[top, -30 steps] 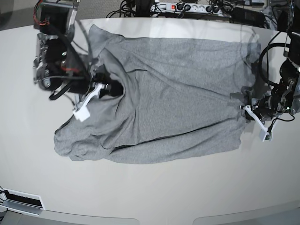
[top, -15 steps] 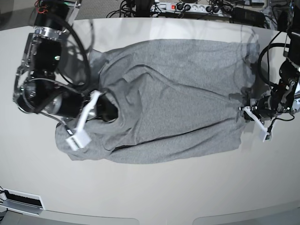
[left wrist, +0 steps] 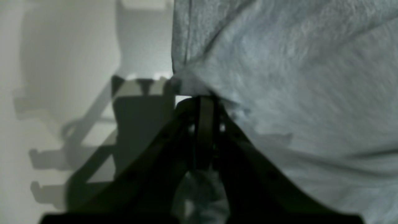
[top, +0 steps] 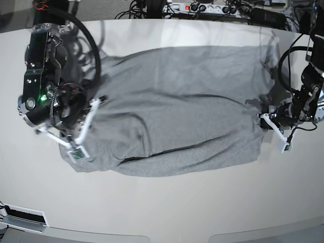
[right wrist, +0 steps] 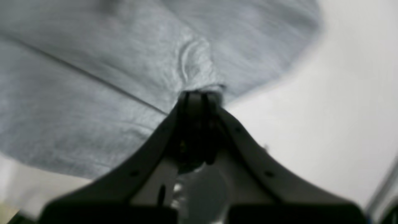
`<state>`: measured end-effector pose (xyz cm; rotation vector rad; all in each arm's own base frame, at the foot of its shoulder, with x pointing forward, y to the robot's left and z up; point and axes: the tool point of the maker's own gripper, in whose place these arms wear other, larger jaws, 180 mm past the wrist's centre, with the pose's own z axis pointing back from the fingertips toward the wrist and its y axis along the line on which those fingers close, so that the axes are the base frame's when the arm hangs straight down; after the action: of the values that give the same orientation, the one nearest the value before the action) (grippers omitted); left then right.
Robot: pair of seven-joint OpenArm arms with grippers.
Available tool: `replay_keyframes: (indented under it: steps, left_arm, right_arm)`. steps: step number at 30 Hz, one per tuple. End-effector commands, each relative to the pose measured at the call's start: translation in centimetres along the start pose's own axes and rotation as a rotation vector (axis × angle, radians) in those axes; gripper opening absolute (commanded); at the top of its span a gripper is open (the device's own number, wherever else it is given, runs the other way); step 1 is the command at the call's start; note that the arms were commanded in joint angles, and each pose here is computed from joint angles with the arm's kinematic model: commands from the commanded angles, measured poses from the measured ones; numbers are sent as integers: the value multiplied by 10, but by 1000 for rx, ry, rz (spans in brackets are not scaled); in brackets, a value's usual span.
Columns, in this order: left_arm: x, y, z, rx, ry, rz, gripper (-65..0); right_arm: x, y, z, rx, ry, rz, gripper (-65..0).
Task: Layout the t-shirt on the table in an organized manner, then fold the t-shirt properly
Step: 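Drag the grasped fabric with the right gripper away from the left gripper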
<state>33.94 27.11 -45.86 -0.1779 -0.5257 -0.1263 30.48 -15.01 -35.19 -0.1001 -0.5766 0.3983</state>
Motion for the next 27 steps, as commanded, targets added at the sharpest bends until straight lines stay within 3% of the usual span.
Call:
replay_keyframes:
  steps: [1,4,11,13,16,18,20,23,27]
  left_arm:
    - [12,4,5,4,-20,-10,-650]
    - [12,3,5,1,-22,-5,-650]
    - [13,4,5,2,-29,-6,-650]
    - [13,4,5,2,-29,-6,-650]
    - [12,5,5,10,-25,-17,-650]
    - [11,8,5,25,-16,-37,-650]
    - [10,12,5,42,-9,-60,-650]
    - [8,21,8,77,0,-69,-650]
    - [9,53,19,206,5,-54,-650]
  right_arm:
    - [9,-17,6,-78,-32,-17,-650]
    - [-4,-36,7,-190,9,-113,-650]
    - [-32,-35,6,-227,88,-147,-630]
    - [-41,-39,7,-258,108,-129,-498]
    - [-54,-63,15,-390,120,-129,-284]
    - [-60,-86,24,-503,123,-117,-227]
    - [-64,-108,35,-593,129,-122,-228]
    - [-68,-127,43,-649,127,-150,-228]
    - [-76,-135,44,-626,127,-209,-228]
